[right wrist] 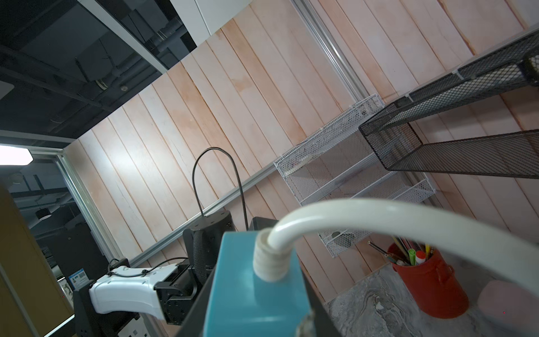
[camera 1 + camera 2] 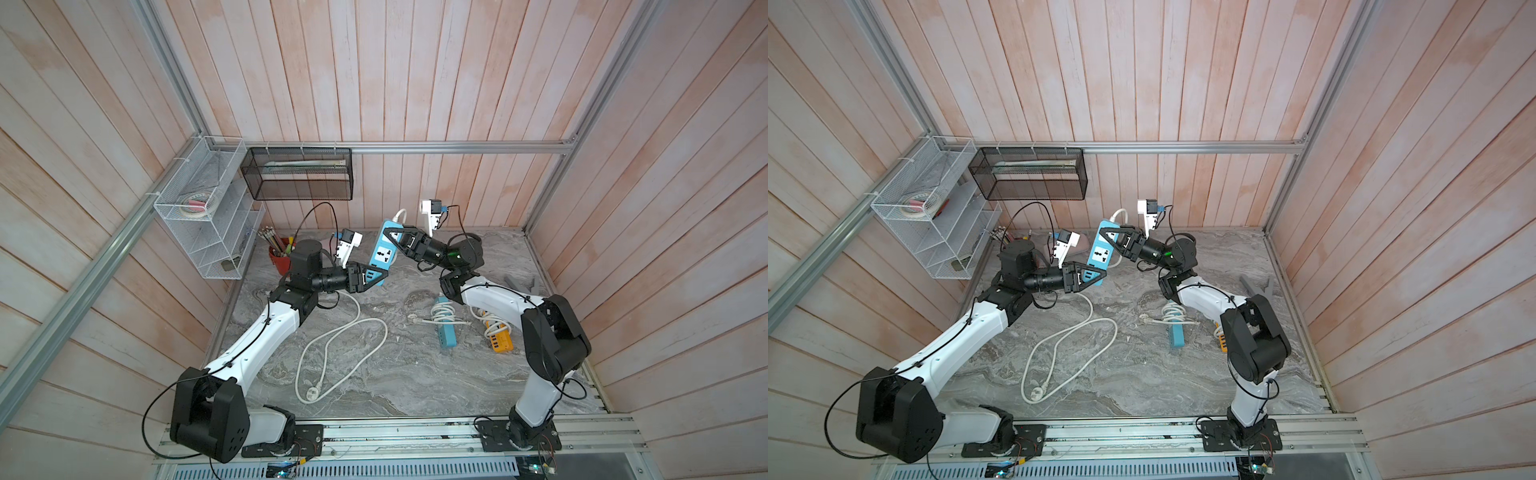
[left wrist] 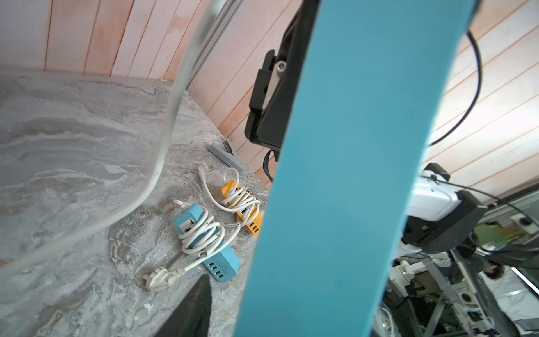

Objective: Wrap the cord around the power strip
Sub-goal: Pick up the power strip from the center of the board, then wrap the power cord around the power strip.

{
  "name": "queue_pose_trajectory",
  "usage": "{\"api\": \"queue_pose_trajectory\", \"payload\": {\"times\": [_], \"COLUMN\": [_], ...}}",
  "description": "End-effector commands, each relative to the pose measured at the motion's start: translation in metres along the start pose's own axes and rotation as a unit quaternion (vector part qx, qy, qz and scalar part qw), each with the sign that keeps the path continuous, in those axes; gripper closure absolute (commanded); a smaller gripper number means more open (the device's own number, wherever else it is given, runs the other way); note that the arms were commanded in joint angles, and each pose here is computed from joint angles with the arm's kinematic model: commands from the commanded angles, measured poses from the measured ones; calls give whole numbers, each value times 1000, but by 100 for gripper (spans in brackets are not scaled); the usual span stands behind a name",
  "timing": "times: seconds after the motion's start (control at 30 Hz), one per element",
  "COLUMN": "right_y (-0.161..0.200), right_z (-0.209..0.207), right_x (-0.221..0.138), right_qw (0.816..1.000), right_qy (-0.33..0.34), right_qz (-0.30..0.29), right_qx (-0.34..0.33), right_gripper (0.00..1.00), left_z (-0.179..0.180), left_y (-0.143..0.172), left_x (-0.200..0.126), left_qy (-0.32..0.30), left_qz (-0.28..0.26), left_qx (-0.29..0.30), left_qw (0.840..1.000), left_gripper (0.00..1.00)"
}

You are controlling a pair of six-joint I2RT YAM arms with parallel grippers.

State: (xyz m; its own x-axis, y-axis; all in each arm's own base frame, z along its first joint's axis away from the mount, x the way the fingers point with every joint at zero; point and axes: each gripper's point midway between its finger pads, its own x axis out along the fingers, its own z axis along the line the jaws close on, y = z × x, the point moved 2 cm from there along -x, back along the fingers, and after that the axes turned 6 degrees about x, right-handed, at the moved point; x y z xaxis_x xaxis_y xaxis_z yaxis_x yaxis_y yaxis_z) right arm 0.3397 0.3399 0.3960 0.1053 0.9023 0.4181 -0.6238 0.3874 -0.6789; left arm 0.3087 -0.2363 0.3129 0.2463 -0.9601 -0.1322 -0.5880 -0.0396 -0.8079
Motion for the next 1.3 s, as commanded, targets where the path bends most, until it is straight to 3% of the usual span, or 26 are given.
{"api": "queue_pose_trajectory", "payload": {"times": [0.0,0.1,0.2,0.23,0.33,0.47,0.57,0.7,0.83,0.93,1.1,1.27], "right_y": [-10,-8,-8,-8,-10,-15,-14,5,34,54,70,75], "right_z": [23,21,18,18,14,3,-10,-38,-90,-114,-134,-159], "right_x": [5,5,5,5,2,-12,-34,-68,-86,-67,-24,-1], "right_qw": [999,999,999,999,999,998,994,980,944,929,925,903], "right_qy": [-43,-38,-35,-34,-24,13,63,149,284,334,338,380], "right_qz": [-10,-11,-12,-12,-24,-57,-89,-126,-158,-154,-166,-186], "right_qx": [-19,-11,-6,-4,0,10,13,32,51,44,59,80], "right_gripper": [91,88,86,84,69,38,30,29,31,31,31,31], "left_z": [-6,-6,-3,-3,-2,-3,-2,-3,-10,-18,-26,-34], "left_y": [-9,-12,-15,-15,-19,-32,-45,-64,-84,-94,-94,-92], "left_x": [2,2,3,3,3,-2,-8,-11,-14,-14,-7,-1], "left_qy": [17,19,8,6,2,-17,-44,-67,-79,-84,-82,-75], "left_qz": [-10,-14,-15,-14,-17,-32,-54,-76,-103,-114,-114,-113], "left_qx": [19,19,20,21,23,38,54,63,67,74,78,78], "left_qw": [1000,1000,1000,1000,1000,999,996,993,989,987,987,988], "left_gripper": [54,64,59,62,83,93,100,100,100,100,100,100]}}
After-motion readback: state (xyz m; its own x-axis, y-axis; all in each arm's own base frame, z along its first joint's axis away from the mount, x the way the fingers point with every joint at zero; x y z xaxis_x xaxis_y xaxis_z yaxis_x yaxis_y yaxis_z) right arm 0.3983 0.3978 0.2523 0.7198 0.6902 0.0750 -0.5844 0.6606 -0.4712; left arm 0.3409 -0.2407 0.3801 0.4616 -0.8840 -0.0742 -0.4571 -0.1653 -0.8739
